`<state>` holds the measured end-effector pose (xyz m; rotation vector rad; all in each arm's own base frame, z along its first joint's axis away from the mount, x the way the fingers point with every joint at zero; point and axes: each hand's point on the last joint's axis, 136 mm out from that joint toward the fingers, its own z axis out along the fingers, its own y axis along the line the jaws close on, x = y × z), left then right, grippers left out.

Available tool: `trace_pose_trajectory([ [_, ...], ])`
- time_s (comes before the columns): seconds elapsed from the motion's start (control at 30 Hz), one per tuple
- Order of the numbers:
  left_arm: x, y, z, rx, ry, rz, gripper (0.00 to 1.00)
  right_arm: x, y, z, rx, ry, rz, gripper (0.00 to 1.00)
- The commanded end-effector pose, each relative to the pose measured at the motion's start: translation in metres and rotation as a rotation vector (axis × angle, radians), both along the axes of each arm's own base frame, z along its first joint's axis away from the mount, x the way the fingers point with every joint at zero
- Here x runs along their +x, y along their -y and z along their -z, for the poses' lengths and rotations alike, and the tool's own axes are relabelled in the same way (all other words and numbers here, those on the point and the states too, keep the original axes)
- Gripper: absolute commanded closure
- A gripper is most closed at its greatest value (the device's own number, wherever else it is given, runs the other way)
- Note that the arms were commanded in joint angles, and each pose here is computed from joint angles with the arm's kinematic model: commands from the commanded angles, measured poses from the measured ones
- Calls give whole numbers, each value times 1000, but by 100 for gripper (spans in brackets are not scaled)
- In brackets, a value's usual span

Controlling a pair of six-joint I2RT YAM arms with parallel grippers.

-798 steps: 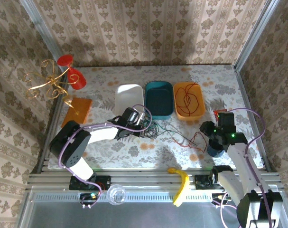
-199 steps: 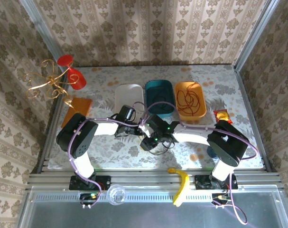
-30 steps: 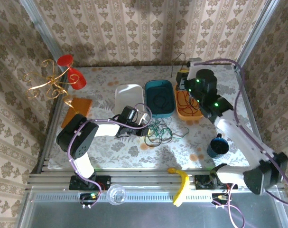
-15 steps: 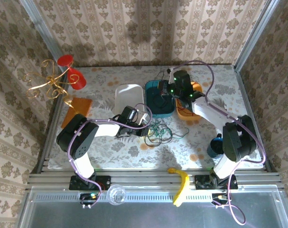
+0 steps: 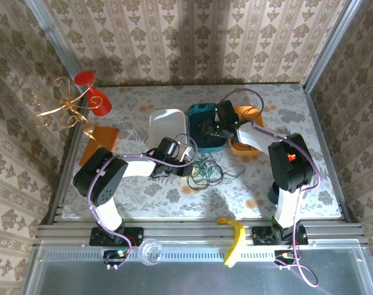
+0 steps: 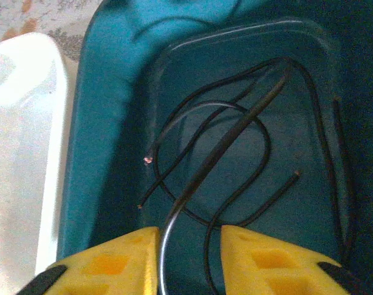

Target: Untangle the cables

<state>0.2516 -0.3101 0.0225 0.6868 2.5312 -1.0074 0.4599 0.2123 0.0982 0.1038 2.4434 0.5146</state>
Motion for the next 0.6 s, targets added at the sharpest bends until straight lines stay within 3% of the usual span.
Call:
trace_pose_trajectory([
  [0.0, -25, -31, 47, 182, -104, -10, 100, 2, 18, -40, -62, 72, 48, 62],
  [0.27, -24, -28, 45, 175, -96, -3, 100, -40, 40, -85, -103, 145, 31, 60],
  [0.57, -24, -26, 44, 165, -97, 7, 100, -150, -7, -27, 61, -59, -324, 60],
])
